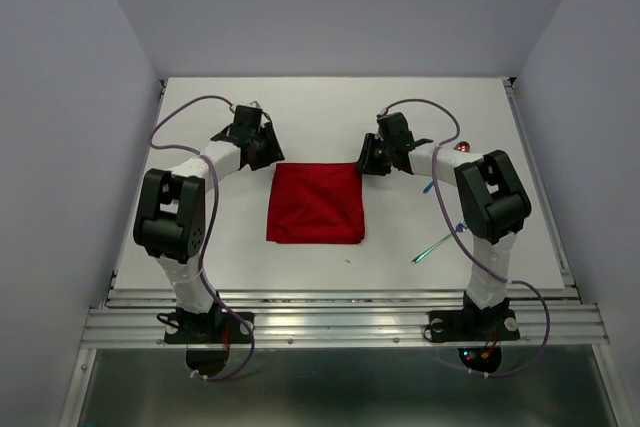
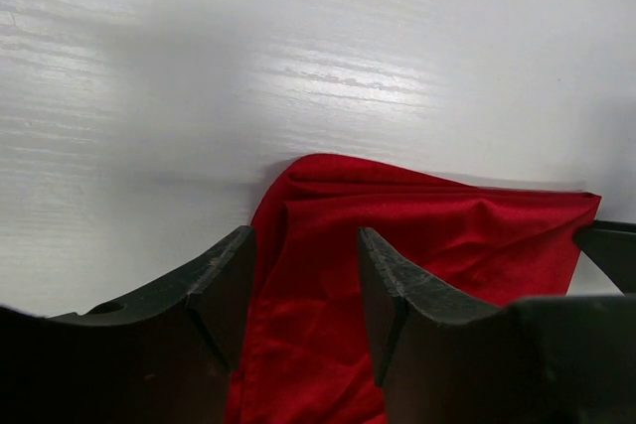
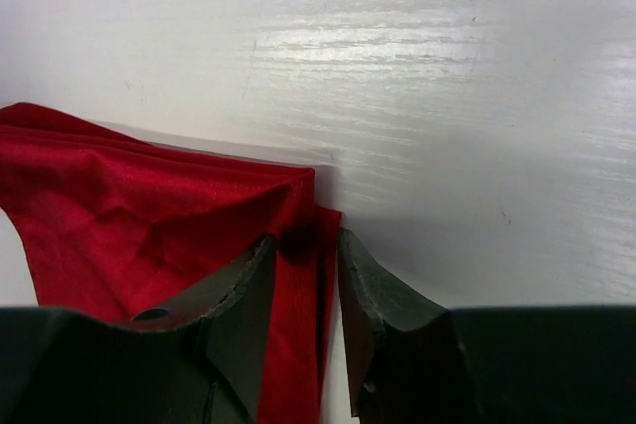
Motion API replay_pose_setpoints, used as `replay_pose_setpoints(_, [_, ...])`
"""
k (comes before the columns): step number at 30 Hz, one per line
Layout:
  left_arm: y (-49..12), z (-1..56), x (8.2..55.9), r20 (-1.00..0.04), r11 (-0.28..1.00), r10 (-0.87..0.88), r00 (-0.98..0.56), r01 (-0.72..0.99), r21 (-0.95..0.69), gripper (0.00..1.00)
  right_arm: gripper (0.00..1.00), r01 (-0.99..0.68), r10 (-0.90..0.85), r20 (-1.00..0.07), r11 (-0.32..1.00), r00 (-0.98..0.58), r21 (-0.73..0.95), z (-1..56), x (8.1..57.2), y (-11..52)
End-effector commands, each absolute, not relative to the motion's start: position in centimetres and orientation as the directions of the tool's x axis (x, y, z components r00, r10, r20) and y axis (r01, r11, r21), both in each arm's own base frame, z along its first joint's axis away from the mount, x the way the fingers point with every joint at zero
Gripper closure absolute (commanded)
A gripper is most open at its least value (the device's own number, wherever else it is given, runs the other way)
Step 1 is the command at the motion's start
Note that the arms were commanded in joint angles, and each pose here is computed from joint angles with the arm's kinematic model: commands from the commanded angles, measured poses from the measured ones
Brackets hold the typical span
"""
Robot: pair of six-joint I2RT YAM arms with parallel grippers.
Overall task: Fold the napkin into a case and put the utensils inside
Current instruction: Move the lower triangle-folded napkin to the center of the board.
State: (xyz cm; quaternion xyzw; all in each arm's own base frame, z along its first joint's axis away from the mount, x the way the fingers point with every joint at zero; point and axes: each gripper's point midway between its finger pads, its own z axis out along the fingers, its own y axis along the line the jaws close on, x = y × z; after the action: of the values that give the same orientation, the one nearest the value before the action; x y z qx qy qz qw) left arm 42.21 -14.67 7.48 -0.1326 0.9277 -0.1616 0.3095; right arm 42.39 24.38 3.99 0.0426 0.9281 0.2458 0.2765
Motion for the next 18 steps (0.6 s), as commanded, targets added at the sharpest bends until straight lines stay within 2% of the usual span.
replay_pose_setpoints(1, [-14.9, 6.4, 42.2, -0.512, 0.903, -0.346, -0.786, -0.13, -0.41, 0.45, 0.66, -0.104, 0.212, -0.536, 0.86, -0.817, 0.499, 5.7, 44.2, 25.2])
replay_pose_setpoints(12, [-15.6, 4.5, 42.2, -0.465, 0.889, -0.339, -0.818, -0.118, -0.442, 0.45, 0.68, -0.102, 0.217, -0.56, 0.87, -0.8, 0.483, 6.0, 45.3, 25.1])
replay_pose_setpoints(18, [-15.5, 3.5, 41.6, -0.438, 0.889, -0.34, -0.832, -0.133, -0.439, 0.53, 0.64, -0.118, 0.206, -0.561, 0.865, -0.802, 0.487, 6.1, 45.4, 25.4])
